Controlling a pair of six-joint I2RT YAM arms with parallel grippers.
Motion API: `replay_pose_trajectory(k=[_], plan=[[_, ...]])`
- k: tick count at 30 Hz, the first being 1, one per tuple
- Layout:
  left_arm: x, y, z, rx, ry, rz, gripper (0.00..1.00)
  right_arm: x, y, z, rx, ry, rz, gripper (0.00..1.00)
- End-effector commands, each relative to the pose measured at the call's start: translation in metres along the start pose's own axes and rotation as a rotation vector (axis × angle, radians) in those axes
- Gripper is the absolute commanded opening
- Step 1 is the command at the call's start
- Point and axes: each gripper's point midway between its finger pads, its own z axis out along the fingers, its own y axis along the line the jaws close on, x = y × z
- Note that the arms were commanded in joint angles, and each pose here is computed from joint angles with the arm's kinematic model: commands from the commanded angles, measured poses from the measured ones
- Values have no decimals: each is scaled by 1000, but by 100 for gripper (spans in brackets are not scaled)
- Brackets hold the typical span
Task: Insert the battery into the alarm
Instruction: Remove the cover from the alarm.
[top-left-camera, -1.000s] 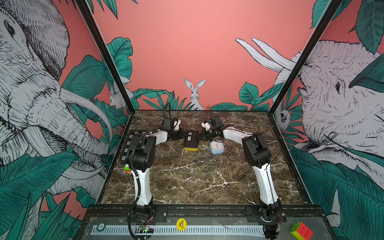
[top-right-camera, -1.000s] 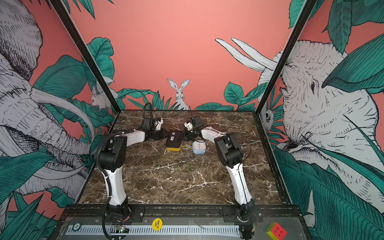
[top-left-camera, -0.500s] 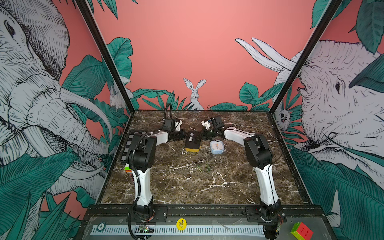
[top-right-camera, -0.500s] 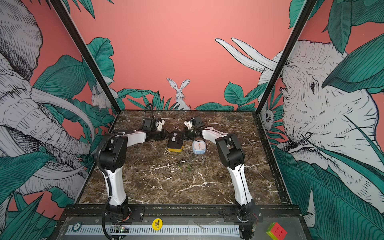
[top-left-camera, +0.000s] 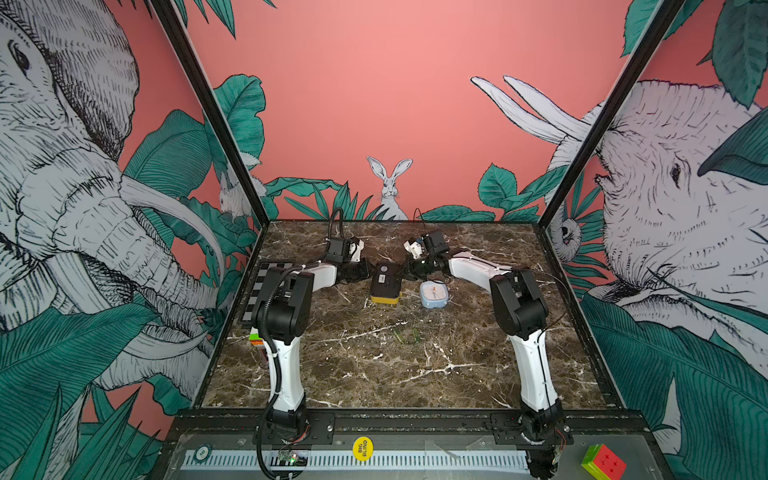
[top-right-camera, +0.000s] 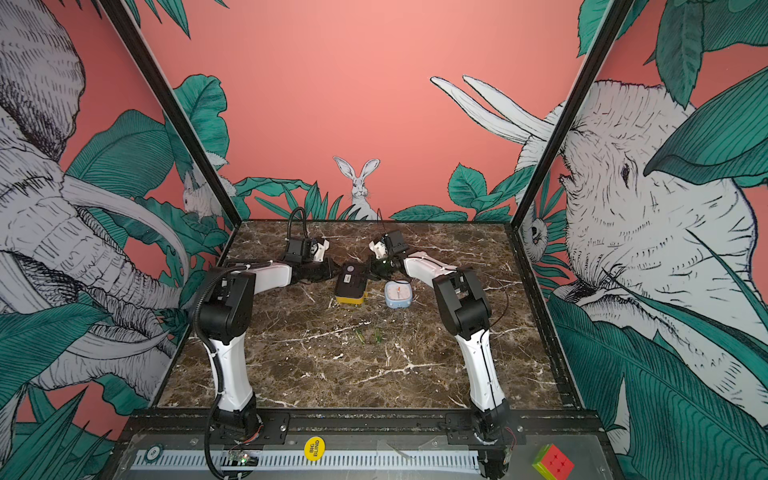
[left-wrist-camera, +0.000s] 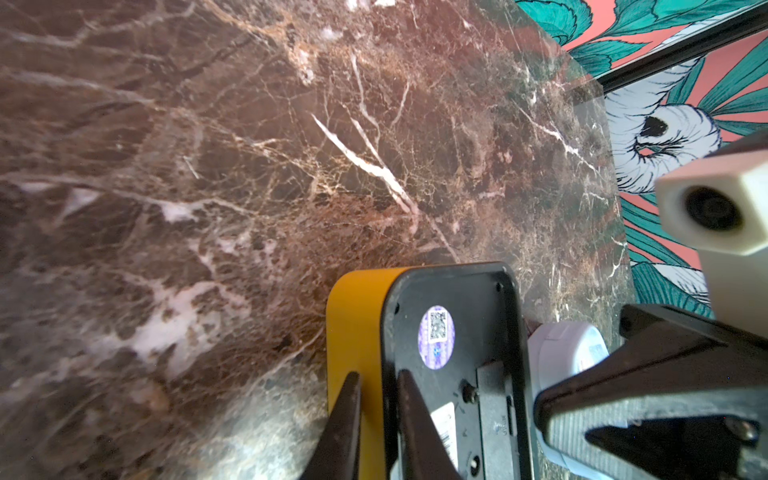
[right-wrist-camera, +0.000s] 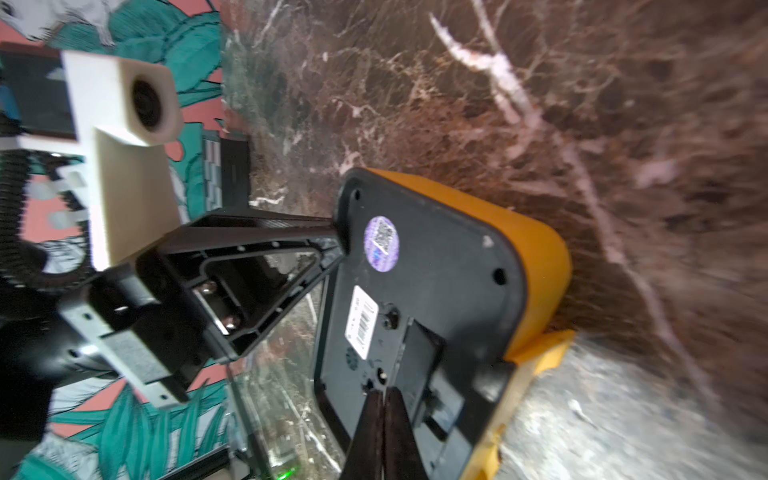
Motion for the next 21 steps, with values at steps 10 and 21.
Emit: replay_pose_trajectory(k=[10, 21], plan=[[79, 27, 4, -97, 212, -134, 19, 6, 10, -8, 130, 18, -105, 21], [91, 5, -20, -24, 221, -126, 31, 12, 11, -13, 212, 32, -155, 32]])
